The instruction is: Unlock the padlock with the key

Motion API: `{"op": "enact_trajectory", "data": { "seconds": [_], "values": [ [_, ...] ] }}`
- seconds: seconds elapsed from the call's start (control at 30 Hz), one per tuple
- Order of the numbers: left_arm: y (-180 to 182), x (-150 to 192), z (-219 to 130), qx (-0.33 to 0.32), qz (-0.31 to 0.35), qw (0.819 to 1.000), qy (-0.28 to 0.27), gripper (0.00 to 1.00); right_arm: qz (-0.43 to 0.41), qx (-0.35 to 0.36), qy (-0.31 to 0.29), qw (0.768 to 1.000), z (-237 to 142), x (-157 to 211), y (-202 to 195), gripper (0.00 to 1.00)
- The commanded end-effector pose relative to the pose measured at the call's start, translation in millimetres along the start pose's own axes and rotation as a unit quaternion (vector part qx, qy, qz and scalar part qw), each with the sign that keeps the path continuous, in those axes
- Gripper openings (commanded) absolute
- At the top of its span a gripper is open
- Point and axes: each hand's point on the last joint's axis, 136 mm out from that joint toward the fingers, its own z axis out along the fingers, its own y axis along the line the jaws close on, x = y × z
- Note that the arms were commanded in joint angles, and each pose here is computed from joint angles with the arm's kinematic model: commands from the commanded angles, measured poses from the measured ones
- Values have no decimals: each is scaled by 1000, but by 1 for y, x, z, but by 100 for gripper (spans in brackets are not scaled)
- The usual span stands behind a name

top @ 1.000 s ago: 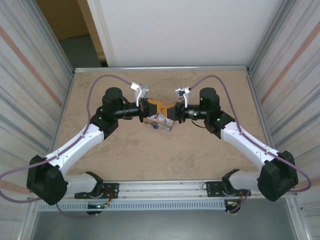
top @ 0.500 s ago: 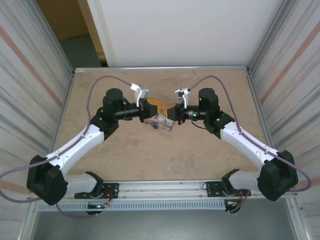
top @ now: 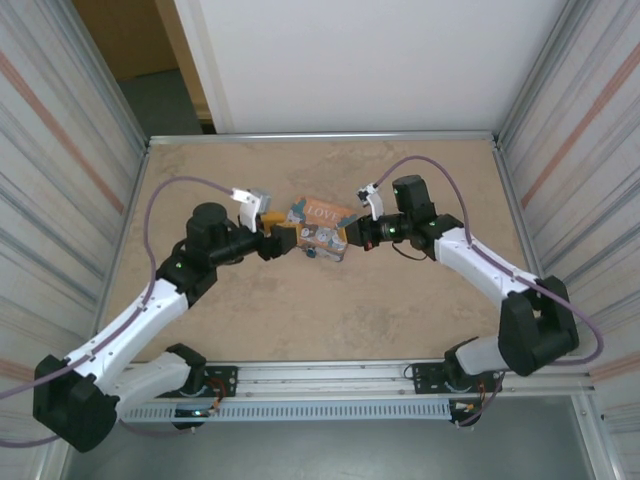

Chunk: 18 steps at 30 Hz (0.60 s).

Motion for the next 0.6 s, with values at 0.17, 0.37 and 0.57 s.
{"op": "enact_trajectory", "data": {
  "seconds": [0.17, 0.37, 0.57],
  "values": [
    [47, 75, 16, -67, -141, 987, 47, 69, 30, -55, -7, 998, 31, -15, -15, 0],
    [78, 95, 36, -80, -224, 970, 54, 70, 68, -36, -15, 997, 55, -18, -50, 0],
    [89, 91, 60, -42, -258, 963, 59, 71, 100, -25, -25, 994, 65, -18, -79, 0]
  ]
}}
